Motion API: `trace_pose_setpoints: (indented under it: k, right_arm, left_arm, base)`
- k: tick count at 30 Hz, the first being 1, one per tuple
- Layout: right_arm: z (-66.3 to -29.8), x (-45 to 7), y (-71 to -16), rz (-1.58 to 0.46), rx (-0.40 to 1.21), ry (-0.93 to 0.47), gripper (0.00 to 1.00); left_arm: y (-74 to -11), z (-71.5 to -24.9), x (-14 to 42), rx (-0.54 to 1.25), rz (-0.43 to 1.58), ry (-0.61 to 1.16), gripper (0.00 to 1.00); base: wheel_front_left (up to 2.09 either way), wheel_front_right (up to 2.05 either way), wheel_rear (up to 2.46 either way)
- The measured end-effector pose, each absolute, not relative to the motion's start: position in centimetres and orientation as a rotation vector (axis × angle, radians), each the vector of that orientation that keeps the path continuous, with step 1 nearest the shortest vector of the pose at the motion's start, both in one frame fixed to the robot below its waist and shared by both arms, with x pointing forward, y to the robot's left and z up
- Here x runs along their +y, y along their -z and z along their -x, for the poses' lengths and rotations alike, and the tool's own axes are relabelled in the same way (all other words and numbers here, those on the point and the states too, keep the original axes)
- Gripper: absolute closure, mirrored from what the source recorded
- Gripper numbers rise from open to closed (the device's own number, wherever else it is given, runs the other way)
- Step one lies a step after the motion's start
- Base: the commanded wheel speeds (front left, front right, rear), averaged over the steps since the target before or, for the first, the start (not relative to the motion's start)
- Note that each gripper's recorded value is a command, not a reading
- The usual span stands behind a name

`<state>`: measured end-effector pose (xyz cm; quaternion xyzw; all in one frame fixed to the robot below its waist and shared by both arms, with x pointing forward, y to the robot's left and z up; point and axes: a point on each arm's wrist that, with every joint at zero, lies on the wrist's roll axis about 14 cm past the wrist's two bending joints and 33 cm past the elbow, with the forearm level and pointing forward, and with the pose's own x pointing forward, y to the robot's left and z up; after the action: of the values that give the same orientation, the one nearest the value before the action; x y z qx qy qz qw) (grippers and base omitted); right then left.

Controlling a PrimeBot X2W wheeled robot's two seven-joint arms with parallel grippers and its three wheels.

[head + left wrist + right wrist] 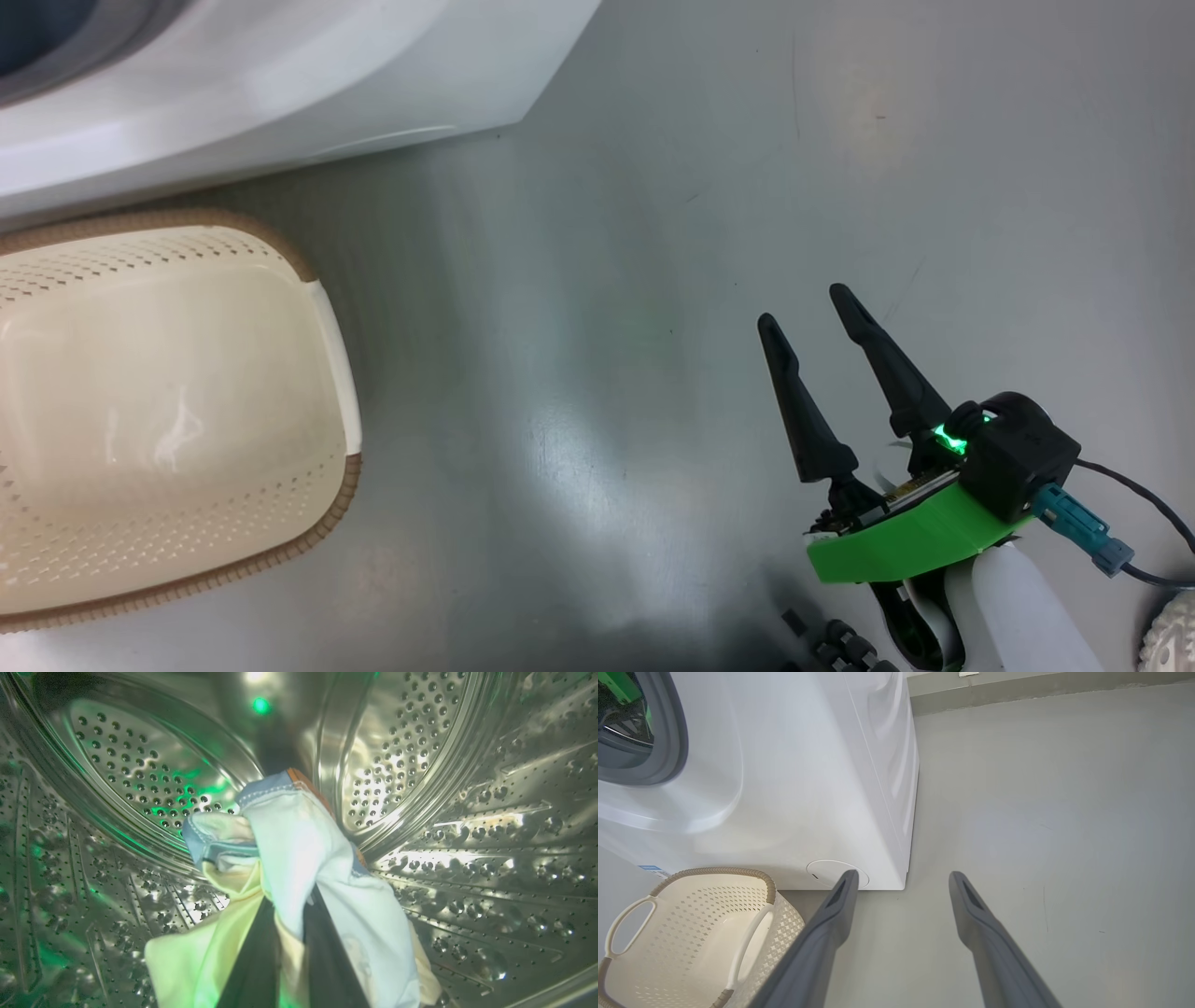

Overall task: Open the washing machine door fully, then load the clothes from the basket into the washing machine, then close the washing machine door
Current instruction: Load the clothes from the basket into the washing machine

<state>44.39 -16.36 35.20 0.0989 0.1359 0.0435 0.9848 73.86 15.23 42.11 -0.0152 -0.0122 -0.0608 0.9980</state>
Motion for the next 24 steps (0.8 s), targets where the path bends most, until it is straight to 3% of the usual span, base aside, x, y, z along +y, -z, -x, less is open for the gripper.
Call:
trace_pose_setpoints:
  k: [4, 11, 19, 23, 24]
  right_arm:
    - [-44.4, -16.3, -35.3, -0.201, 0.269, -0.090, 0.00]
    - [-44.3, -16.3, -34.9, -0.200, 0.282, -0.085, 0.00]
    - [-44.2, -16.5, -34.6, -0.200, 0.290, -0.081, 0.00]
    - [-44.3, -16.4, -34.6, -0.203, 0.290, -0.082, 0.00]
    - [-44.3, -16.3, -34.6, -0.203, 0.288, -0.083, 0.00]
  left_arm:
    - [-41.3, -73.7, 15.3, 0.009, 0.033, 0.122, 1.00]
    - [-48.2, -75.1, 14.7, -0.213, 0.013, 0.139, 1.00]
    - [-48.1, -75.0, 14.5, -0.227, 0.009, 0.142, 1.00]
    - [-45.5, -74.9, 15.0, -0.145, 0.010, 0.128, 1.00]
    - [-44.7, -74.8, 15.1, -0.118, 0.011, 0.123, 0.89]
  base:
    - [0.00, 0.00, 0.00]
    - [0.00, 0.00, 0.00]
    - [0.00, 0.00, 0.00]
    - [0.00, 0.00, 0.00]
    - [0.00, 0.00, 0.00]
